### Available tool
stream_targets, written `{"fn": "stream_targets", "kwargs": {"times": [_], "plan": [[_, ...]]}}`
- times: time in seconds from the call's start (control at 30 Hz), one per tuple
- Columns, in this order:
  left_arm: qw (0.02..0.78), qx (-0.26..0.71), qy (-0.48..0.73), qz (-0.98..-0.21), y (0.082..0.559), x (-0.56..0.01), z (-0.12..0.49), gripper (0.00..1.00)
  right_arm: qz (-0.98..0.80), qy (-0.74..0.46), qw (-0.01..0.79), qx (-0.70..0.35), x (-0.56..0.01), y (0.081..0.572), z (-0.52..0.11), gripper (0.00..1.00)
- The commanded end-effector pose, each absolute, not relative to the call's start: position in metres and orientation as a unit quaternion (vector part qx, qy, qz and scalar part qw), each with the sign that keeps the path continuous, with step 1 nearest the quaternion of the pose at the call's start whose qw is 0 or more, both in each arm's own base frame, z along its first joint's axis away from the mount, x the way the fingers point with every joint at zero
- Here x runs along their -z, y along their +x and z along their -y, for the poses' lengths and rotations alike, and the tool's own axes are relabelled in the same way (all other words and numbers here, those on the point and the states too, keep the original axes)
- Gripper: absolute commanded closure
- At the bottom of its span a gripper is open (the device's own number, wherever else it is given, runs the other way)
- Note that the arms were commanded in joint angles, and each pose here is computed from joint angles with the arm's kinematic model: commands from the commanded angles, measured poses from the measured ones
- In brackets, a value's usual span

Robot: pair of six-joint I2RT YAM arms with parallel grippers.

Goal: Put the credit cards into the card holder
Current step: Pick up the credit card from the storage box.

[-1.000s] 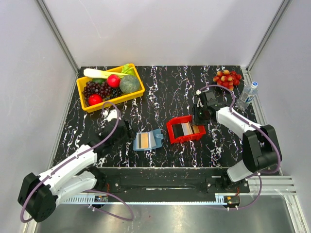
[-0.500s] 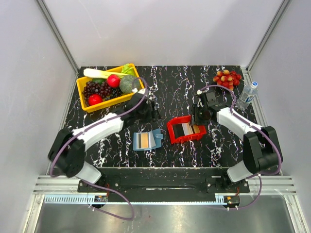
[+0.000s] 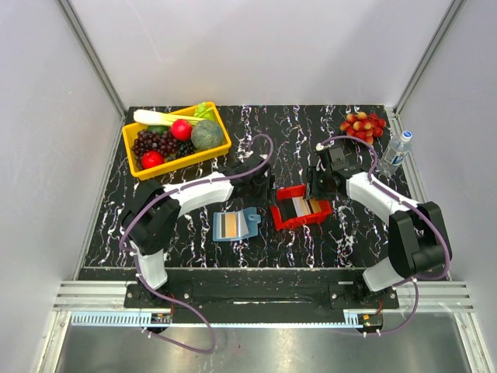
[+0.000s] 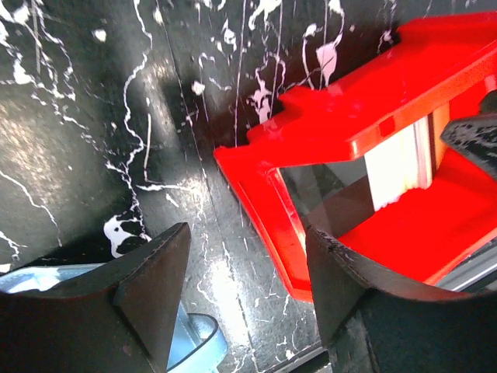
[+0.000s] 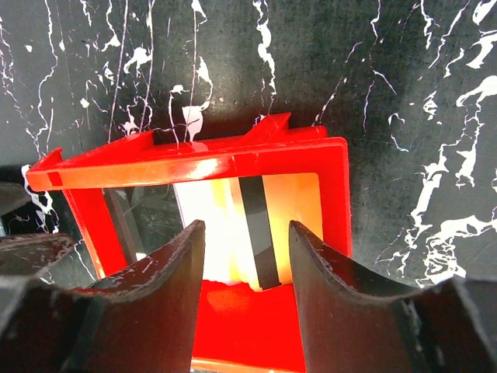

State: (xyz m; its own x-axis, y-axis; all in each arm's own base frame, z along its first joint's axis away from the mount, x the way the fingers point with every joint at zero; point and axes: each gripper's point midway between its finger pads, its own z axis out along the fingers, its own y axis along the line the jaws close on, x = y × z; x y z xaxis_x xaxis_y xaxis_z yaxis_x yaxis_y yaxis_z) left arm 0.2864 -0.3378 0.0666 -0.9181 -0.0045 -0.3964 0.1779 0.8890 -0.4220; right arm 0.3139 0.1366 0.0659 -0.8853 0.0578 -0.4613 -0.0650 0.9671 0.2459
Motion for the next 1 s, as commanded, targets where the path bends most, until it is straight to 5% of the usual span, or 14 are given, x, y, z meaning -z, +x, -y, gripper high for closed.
{"fn": "stream_targets", "kwargs": {"times": [0.0, 0.1, 0.27, 0.57, 0.97], "plan": [[0.196, 0.245, 0.056, -0.948, 0.284, -0.076, 0.355, 0.35, -0.964, 0.005, 0.247, -0.099, -0.06, 0.32, -0.124, 0.46], [0.183, 0.241, 0.061, -0.951, 0.277, -0.065, 0.36, 0.37, -0.966, 0.007, 0.243, -0.092, -0.059, 0.319, -0.121, 0.45], [0.18, 0.254, 0.063, -0.948, 0.274, -0.061, 0.371, 0.65, -0.97, 0.01, 0.229, -0.081, -0.052, 0.317, -0.118, 0.44], [0.173, 0.273, 0.063, -0.944, 0.274, -0.058, 0.382, 0.68, -0.975, 0.019, 0.201, -0.094, -0.038, 0.313, -0.126, 0.44], [0.175, 0.281, 0.066, -0.941, 0.275, -0.061, 0.385, 0.8, -0.957, 0.007, 0.224, -0.185, -0.067, 0.317, -0.156, 0.72]]}}
